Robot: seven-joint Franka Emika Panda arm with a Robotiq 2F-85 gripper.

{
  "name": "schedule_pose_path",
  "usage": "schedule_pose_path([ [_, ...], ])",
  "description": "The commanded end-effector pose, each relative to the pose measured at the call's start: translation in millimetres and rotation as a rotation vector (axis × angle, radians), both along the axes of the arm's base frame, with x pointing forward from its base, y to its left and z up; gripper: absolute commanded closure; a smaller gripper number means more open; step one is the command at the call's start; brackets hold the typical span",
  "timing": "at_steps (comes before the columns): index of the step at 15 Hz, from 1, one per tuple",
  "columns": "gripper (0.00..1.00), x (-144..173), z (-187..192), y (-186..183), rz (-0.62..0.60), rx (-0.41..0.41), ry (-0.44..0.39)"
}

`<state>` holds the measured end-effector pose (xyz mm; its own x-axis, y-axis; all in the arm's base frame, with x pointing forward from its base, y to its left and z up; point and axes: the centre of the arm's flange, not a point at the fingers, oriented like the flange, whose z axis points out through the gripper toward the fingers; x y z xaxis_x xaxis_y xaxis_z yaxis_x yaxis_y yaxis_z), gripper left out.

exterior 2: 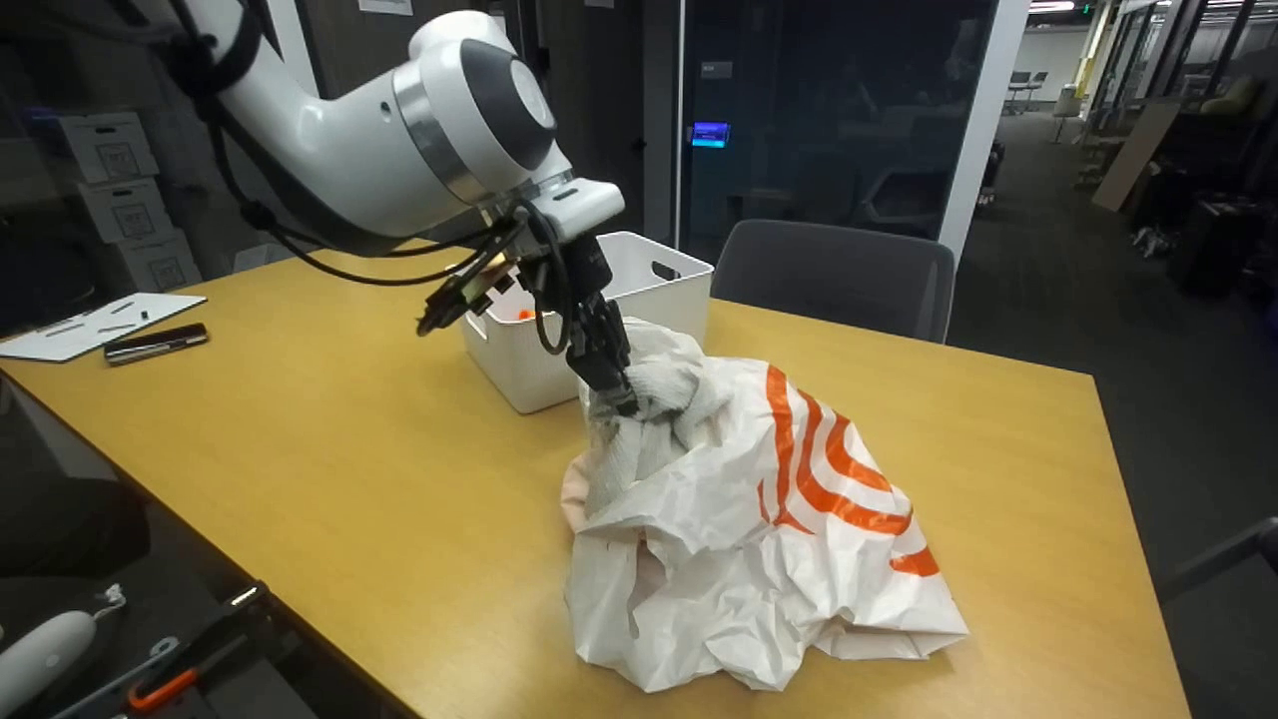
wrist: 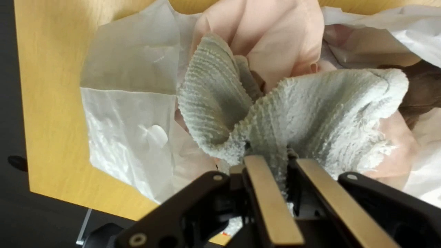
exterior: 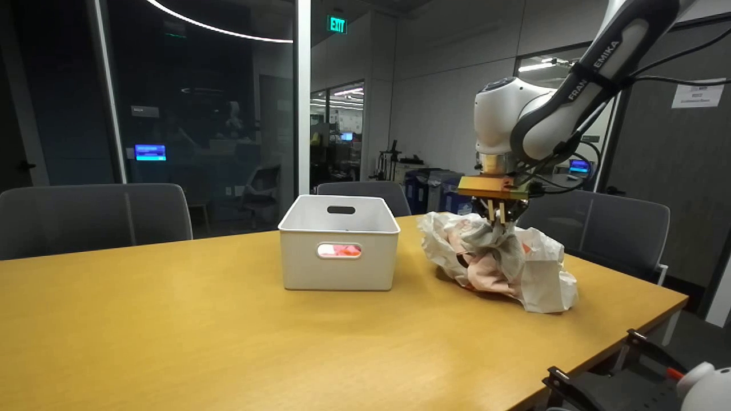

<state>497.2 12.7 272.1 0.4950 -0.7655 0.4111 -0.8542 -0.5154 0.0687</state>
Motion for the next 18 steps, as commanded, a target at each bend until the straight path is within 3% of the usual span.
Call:
schedule_pose_path([
  [1, 0.92, 20, -15, -13, -0.019, 0.031, 0.011],
  [5, 0.92, 35, -34, -28, -0.058, 0.043, 0.042],
  [11, 0.92, 49, -69, -73, -0.162, -0.017, 0.115],
  [14, 0.92, 52, -90, -88, -0.165, 0.056, 0.114],
  [18, 0.91, 54, -116, -105, -0.148, 0.091, 0.118],
])
